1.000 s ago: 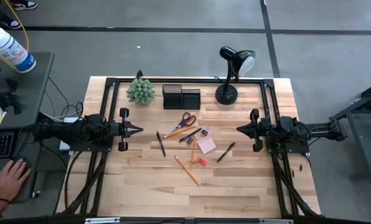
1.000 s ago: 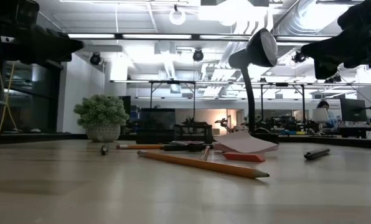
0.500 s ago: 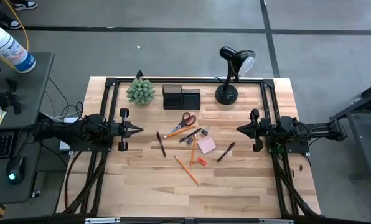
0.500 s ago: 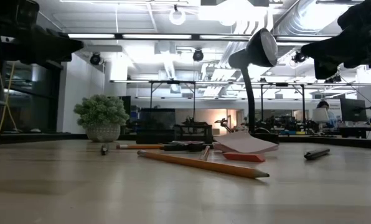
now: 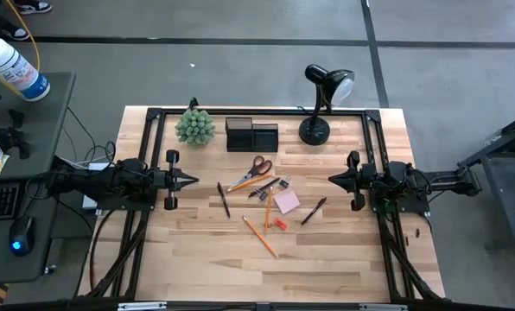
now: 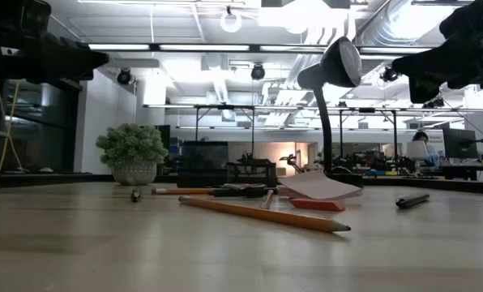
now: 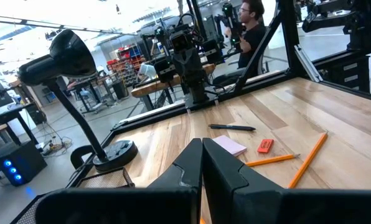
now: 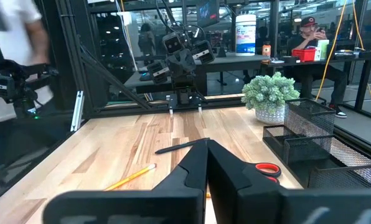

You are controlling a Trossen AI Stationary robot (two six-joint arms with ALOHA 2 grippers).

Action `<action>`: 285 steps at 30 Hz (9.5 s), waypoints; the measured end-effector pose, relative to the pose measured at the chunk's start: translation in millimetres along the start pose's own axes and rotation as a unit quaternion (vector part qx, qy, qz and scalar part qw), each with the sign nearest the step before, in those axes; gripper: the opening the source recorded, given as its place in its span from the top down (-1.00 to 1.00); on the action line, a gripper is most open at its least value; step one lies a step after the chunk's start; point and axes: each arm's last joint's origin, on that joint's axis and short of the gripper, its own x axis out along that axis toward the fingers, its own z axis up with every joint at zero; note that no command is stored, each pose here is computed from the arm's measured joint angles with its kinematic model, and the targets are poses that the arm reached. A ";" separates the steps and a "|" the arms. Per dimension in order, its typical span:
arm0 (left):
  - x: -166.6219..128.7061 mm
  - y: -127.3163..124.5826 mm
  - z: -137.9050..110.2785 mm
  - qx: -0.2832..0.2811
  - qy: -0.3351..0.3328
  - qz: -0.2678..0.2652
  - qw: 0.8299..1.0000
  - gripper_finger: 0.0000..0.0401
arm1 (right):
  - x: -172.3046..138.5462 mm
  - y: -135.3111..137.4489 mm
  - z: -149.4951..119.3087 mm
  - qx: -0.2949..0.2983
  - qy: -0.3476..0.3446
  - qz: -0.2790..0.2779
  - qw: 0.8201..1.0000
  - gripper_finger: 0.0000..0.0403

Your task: Pick and place office supplies into organizer

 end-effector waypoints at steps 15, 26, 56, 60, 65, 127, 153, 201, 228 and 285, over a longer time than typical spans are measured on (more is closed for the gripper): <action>0.0 0.0 0.0 0.000 0.000 0.000 1.000 1.00 | 0.0 0.0 0.0 0.000 0.000 0.000 1.000 0.98; 0.0 0.0 0.0 0.000 0.000 0.000 1.000 1.00 | 0.0 0.0 -0.1 0.000 0.000 0.000 1.000 0.97; 0.0 0.0 0.0 0.000 0.000 0.000 1.000 1.00 | 0.0 0.0 0.0 0.000 0.000 0.000 1.000 0.98; 0.0 0.0 -0.1 0.000 0.000 0.000 1.000 1.00 | 0.0 0.3 0.0 0.028 0.000 0.004 1.000 0.97; 0.0 0.5 0.0 0.003 0.002 0.008 1.000 1.00 | -0.1 2.0 3.0 0.115 -0.010 0.033 0.993 0.99; 49.5 76.0 203.7 -0.128 0.268 0.049 0.954 1.00 | 103.3 16.5 77.4 0.285 0.340 -0.146 0.884 0.00; 137.6 54.1 170.9 -0.296 0.385 -0.022 0.874 0.62 | 127.2 1.7 45.7 0.291 0.427 -0.125 0.847 -0.50; 173.6 10.8 132.1 -0.231 0.490 -0.174 0.822 0.27 | 201.0 -42.3 16.9 0.028 0.490 0.077 0.868 -0.51; 141.8 3.6 149.9 -0.154 0.507 -0.188 0.827 0.30 | 243.1 -54.9 -10.3 -0.002 0.573 0.172 0.801 -0.51; 127.6 14.3 161.3 -0.138 0.487 -0.133 0.852 0.47 | 242.9 -53.0 -22.4 0.068 0.628 0.186 0.752 0.99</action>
